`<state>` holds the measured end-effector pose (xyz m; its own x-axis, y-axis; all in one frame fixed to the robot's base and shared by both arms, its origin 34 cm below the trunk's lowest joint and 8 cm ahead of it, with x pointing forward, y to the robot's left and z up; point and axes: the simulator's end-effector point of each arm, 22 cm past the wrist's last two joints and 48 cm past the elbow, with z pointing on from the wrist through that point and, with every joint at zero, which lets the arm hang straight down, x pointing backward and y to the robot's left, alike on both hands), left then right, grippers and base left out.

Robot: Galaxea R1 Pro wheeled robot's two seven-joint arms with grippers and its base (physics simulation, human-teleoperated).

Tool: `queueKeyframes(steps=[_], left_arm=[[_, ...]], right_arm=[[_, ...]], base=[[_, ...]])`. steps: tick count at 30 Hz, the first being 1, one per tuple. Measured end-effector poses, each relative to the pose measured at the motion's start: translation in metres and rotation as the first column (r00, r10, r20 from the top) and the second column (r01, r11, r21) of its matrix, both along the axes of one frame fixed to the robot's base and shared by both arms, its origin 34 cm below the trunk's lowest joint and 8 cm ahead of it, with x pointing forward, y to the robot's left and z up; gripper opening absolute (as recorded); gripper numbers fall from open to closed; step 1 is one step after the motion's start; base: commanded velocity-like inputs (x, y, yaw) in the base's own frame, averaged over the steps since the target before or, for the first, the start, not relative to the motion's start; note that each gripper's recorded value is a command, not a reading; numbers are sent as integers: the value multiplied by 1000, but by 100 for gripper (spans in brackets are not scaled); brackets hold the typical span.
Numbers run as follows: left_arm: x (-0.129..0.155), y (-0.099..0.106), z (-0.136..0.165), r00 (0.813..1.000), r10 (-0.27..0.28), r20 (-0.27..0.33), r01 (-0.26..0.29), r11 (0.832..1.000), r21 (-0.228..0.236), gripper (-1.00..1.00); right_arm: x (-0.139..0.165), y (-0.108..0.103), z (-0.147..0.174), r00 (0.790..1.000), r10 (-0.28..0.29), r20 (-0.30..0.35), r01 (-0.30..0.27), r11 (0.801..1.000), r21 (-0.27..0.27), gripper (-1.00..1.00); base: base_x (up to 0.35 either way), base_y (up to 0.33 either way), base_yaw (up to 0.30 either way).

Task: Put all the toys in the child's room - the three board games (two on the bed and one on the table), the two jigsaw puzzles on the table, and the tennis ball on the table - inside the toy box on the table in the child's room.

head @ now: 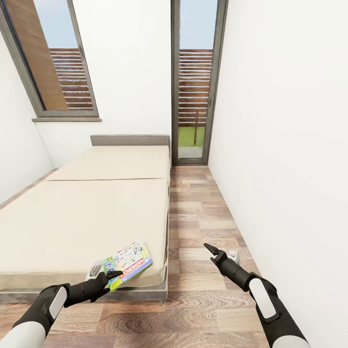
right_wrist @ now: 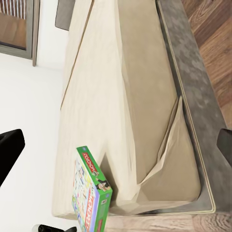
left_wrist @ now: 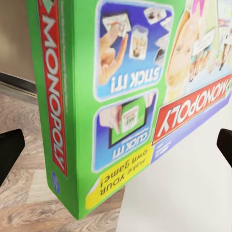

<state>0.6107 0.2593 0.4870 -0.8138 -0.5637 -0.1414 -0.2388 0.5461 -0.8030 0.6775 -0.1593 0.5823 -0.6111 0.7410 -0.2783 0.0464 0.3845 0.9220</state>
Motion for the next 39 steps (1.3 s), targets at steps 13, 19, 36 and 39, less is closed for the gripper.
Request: queueKeyframes(steps=[13,19,36,39], left_arm=[[0,0,0,1000,0,0,0,1000,0,100],[0,0,0,1000,0,0,0,1000,0,100],[1,0,1,1000,6,-1,-6,1000,-9,-100],[1,0,1,1000,6,-1,-6,1000,-9,-100]], right_arm=[[0,0,0,1000,0,-1,0,1000,-1,100],[0,0,0,1000,0,-1,0,1000,-1,100],[0,0,0,1000,0,0,0,1000,0,100],[0,0,0,1000,0,1,0,1000,1,100]], base=[[0,-3,0],[0,0,0],[0,0,0],[0,0,0]])
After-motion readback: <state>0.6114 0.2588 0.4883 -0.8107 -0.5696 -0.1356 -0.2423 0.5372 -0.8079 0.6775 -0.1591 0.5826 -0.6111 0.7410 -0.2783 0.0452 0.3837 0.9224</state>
